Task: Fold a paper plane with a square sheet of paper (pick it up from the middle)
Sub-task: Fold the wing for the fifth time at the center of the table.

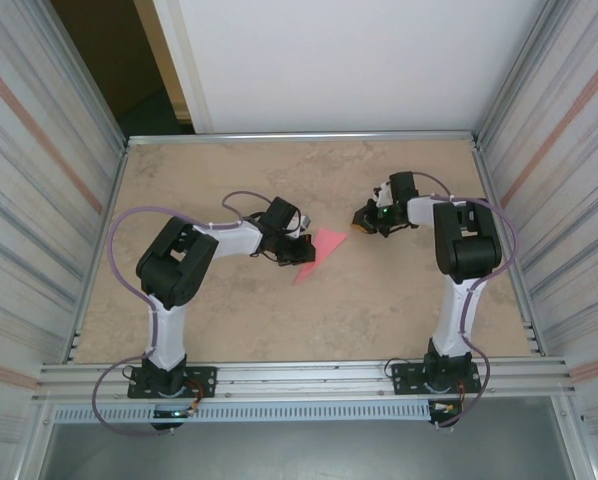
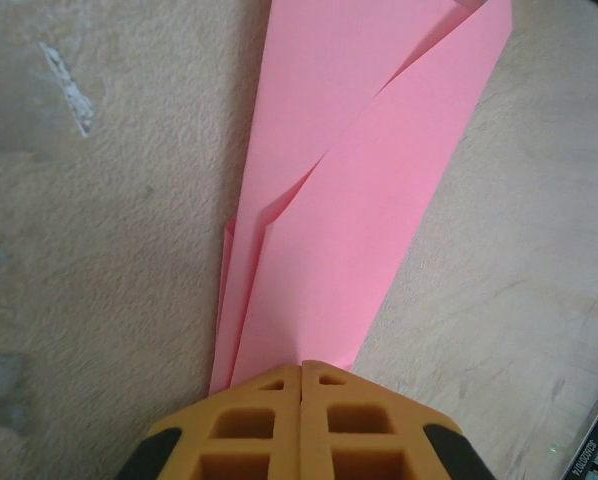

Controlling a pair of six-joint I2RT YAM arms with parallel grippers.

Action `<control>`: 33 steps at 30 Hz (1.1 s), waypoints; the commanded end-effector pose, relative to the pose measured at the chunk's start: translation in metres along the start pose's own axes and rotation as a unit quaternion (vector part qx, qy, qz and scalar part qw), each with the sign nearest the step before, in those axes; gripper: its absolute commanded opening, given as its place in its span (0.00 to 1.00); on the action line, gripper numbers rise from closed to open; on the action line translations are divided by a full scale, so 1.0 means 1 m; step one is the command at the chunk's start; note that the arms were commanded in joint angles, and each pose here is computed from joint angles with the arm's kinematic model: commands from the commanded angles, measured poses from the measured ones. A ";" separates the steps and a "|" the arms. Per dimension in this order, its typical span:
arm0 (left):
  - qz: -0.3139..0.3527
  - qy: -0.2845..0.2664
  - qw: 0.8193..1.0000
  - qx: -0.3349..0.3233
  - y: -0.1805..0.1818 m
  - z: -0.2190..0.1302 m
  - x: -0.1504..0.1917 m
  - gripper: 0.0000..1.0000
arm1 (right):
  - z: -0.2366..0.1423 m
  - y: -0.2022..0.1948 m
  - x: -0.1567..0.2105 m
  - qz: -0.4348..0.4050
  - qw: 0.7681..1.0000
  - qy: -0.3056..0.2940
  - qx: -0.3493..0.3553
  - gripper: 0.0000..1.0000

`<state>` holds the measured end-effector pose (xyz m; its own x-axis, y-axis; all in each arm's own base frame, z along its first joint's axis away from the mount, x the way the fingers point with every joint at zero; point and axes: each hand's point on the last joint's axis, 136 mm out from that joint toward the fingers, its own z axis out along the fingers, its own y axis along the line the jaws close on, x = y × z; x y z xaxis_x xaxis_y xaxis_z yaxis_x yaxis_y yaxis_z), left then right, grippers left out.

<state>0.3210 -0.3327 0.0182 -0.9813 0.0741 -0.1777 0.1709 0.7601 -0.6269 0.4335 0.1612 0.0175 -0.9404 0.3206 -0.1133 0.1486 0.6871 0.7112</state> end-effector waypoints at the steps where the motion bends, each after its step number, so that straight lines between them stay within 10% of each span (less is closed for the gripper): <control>1: -0.040 0.055 0.994 -0.090 0.056 0.006 0.035 0.00 | -0.012 0.009 -0.005 -0.019 0.999 -0.023 0.016 0.09; 15: -0.027 0.040 0.998 -0.048 0.028 0.002 0.017 0.00 | 0.020 0.058 0.094 -0.064 0.997 0.048 0.013 0.08; 33: 0.070 0.017 0.997 0.042 -0.031 -0.003 -0.003 0.06 | 0.044 0.026 0.112 -0.045 0.992 0.101 0.060 0.07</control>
<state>0.3159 -0.3455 0.0345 -0.9614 0.1603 -0.2236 0.2695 0.7118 -0.6486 0.3570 0.2525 0.0152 -0.9881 0.1300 -0.0821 0.0421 0.7424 0.6686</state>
